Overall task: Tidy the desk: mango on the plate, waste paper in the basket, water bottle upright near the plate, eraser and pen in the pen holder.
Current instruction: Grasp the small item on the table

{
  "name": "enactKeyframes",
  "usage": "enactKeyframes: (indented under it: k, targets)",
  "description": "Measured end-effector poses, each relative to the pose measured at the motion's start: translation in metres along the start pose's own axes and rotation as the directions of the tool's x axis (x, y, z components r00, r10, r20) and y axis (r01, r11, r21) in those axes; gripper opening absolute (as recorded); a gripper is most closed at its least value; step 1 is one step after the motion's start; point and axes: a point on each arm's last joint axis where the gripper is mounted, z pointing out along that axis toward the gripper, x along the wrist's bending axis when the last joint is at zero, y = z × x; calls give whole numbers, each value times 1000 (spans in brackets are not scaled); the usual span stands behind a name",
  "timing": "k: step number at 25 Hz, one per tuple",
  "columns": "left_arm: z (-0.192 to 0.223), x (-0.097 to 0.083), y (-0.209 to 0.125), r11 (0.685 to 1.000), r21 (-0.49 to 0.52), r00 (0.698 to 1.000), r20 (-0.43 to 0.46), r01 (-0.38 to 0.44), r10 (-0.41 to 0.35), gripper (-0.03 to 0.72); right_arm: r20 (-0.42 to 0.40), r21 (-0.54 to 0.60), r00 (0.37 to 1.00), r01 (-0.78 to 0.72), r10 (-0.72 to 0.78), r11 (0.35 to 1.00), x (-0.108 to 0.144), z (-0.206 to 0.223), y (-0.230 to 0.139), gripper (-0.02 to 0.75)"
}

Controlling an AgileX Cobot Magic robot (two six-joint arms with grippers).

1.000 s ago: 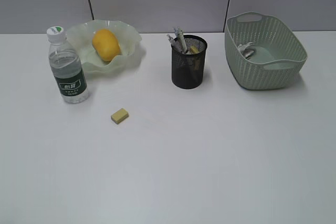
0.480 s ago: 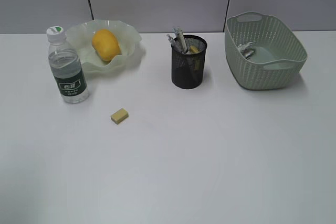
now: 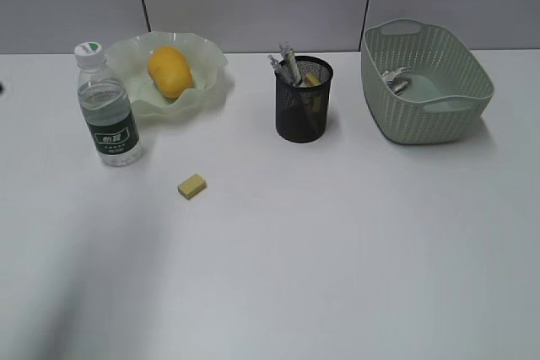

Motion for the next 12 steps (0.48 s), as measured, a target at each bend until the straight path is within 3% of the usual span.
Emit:
enactKeyframes:
  k: [7, 12]
  targets:
    - [68, -52, 52, 959, 146, 965, 139, -242, 222, 491, 0, 0, 1000, 0, 0, 1000, 0, 0, 0, 447]
    - [124, -66, 79, 922, 244, 948, 181, -300, 261, 491, 0, 0, 1000, 0, 0, 1000, 0, 0, 0, 447]
